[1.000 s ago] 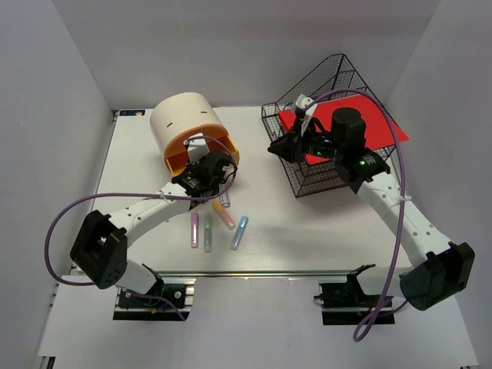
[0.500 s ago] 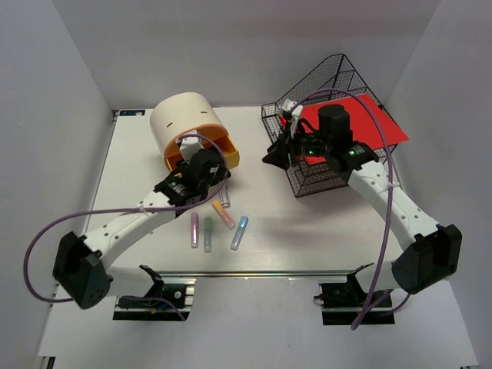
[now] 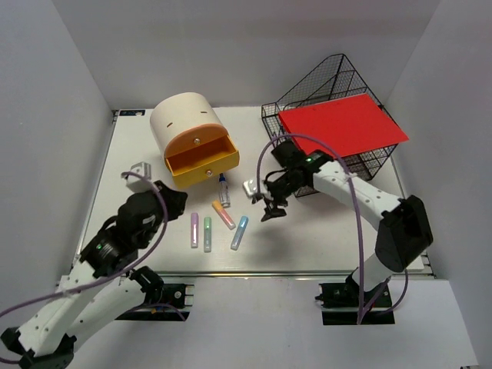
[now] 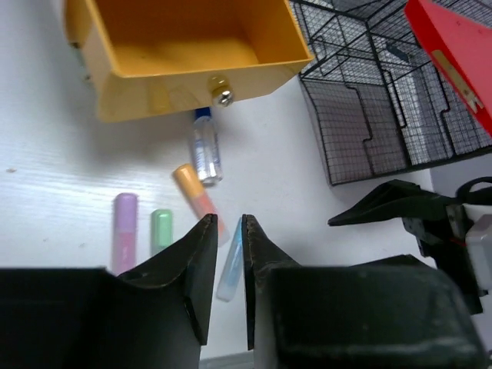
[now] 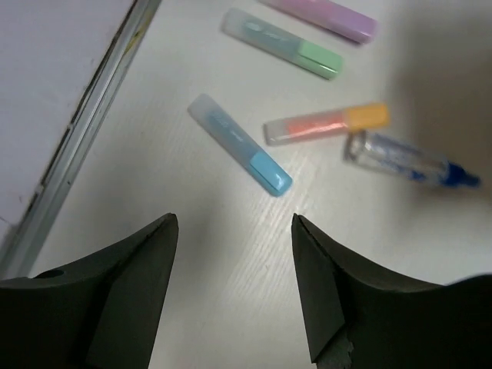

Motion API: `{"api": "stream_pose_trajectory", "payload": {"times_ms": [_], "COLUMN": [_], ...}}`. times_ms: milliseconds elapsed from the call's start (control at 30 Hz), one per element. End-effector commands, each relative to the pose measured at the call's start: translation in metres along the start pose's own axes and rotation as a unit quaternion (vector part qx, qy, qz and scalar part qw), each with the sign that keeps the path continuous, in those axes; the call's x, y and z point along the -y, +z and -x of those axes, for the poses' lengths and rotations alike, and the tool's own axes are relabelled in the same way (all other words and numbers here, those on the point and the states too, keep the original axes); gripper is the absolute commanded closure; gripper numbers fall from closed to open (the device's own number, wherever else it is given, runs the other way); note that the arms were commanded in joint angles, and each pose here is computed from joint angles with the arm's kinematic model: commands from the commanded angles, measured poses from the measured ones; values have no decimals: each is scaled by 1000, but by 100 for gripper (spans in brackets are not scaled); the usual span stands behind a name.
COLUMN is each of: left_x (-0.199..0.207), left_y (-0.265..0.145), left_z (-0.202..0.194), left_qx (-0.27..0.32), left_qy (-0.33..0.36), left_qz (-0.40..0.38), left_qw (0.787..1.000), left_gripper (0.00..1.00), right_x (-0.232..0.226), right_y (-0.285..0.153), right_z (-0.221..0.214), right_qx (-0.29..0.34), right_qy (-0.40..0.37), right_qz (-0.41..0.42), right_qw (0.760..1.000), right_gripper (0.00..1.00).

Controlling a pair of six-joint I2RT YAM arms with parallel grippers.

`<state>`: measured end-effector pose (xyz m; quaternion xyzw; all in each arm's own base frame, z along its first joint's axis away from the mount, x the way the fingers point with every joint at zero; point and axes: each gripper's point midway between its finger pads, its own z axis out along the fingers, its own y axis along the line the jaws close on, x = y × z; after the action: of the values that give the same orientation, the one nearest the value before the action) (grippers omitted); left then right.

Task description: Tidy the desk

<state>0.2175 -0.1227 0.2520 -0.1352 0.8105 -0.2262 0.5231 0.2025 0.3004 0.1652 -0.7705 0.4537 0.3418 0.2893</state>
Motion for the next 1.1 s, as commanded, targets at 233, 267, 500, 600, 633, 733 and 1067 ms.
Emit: {"api": "stream_pose_trajectory", "payload": {"times_ms": [233, 267, 500, 600, 633, 733, 1067], "left_x": [-66, -66, -70, -66, -65, -63, -59], "left_y": [-39, -40, -50, -54, -55, -58, -40], "left_z": [-31, -32, -31, -26, -25, -20, -39], "left_qx": [-52, -52, -43, -38, -37, -33, -56], "left_qy": [-3, -8, -30, -39, -40, -41, -41], "left_qz": [103, 102, 92, 82, 80, 77, 71], "left_qw": [993, 993, 994, 995, 995, 996, 995], "left_gripper": [23, 22, 22, 22, 22, 22, 22], "right_x": [-21, -25, -13, -4, -3, -1, -2], "right_y": [76, 89, 125, 136, 139, 142, 153], "right_z": [-26, -28, -46, -52, -53, -50, -60], "right_qx": [-83, -91, -136, -147, -149, -147, -166], "right_qy": [-193, -198, -214, -212, -212, -213, -187], "right_qz": [103, 121, 133, 130, 129, 132, 168], "right_qw": [972, 969, 958, 957, 957, 957, 953], "right_gripper": [34, 34, 38, 40, 41, 42, 48]}}
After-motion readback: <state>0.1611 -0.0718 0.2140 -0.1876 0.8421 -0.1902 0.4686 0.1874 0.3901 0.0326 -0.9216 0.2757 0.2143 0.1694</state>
